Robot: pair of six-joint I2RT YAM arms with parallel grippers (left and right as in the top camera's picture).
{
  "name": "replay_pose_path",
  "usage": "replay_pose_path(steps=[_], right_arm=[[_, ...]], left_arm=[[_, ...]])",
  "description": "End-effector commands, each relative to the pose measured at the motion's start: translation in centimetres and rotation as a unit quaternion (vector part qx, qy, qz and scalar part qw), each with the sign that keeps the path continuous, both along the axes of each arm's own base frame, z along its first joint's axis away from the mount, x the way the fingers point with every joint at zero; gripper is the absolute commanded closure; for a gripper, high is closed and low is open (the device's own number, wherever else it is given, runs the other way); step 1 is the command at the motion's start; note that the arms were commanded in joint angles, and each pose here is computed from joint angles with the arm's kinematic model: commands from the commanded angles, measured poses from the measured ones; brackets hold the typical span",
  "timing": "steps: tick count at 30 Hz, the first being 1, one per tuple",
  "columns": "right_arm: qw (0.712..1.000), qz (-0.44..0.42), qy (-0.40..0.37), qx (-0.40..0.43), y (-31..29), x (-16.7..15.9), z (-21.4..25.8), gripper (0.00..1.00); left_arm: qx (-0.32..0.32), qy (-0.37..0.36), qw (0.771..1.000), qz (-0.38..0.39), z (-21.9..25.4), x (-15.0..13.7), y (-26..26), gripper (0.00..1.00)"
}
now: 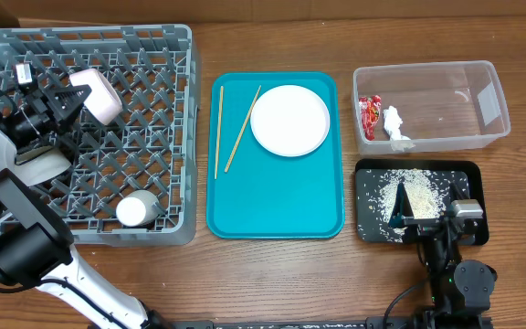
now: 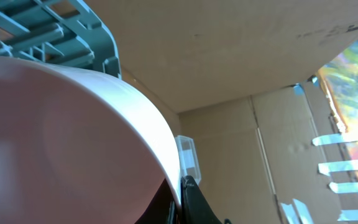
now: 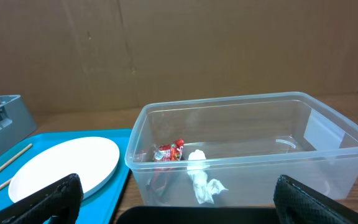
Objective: Sort waste into correct bins and load items into the dishwasher
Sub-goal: 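Lower the pink bowl into the rack and open the left gripper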
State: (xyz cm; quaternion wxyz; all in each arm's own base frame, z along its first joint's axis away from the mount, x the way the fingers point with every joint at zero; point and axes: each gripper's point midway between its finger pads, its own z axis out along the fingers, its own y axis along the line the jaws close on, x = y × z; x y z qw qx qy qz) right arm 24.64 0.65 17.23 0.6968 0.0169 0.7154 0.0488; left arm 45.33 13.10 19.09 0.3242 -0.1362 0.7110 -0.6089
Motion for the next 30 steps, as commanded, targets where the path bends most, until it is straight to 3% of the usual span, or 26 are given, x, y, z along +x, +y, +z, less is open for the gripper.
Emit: replay_pose_path(steps=[1, 10, 12, 15, 16, 17, 24, 27, 30], right_arm=[[1.0, -0.001, -0.003, -0.002, -0.1, 0.0, -0.1, 0.0], [1.0, -0.001, -0.003, -0.002, -0.1, 0.0, -0.1, 0.0], [1.0, -0.001, -0.003, -0.002, -0.1, 0.0, -0.1, 0.0], [1.0, -0.001, -0.003, -0.002, -0.1, 0.0, -0.1, 0.0], [1.0, -0.001, -0.003, -0.002, -0.1, 0.0, -0.1, 0.0], [1.0, -0.001, -0.003, -0.002, -0.1, 0.0, -0.1, 0.0], [1.0, -0.001, -0.003, -0.002, -0.1, 0.0, -0.1, 0.0], [1.0, -0.001, -0.003, -0.002, -0.1, 0.0, -0.1, 0.0], [1.0, -0.001, -0.003, -0.002, -0.1, 0.0, -0.1, 0.0]], left_arm=[[0.025, -0.013, 0.999, 0.019, -0.7, -0.4, 1.5, 0.96], [0.034, 0.02, 0.998, 0.056, -1.8, -1.0, 3.9, 0.87], [0.026, 0.029, 0.997, 0.061, -1.8, -1.2, 4.3, 0.78], [-0.008, 0.06, 0.996, 0.071, -1.6, -1.5, 4.9, 0.51], [-0.02, 0.063, 0.995, 0.072, -1.3, -1.6, 5.1, 0.21], [-0.023, 0.059, 0.995, 0.072, -1.0, -1.7, 5.3, 0.0], [0.054, 0.04, 0.991, 0.117, 4.7, -2.5, 6.0, 0.0], [0.141, 0.029, 0.972, 0.184, 10.9, -4.3, 5.6, 0.0], [0.182, 0.022, 0.957, 0.226, 14.3, -5.9, 5.0, 0.0]])
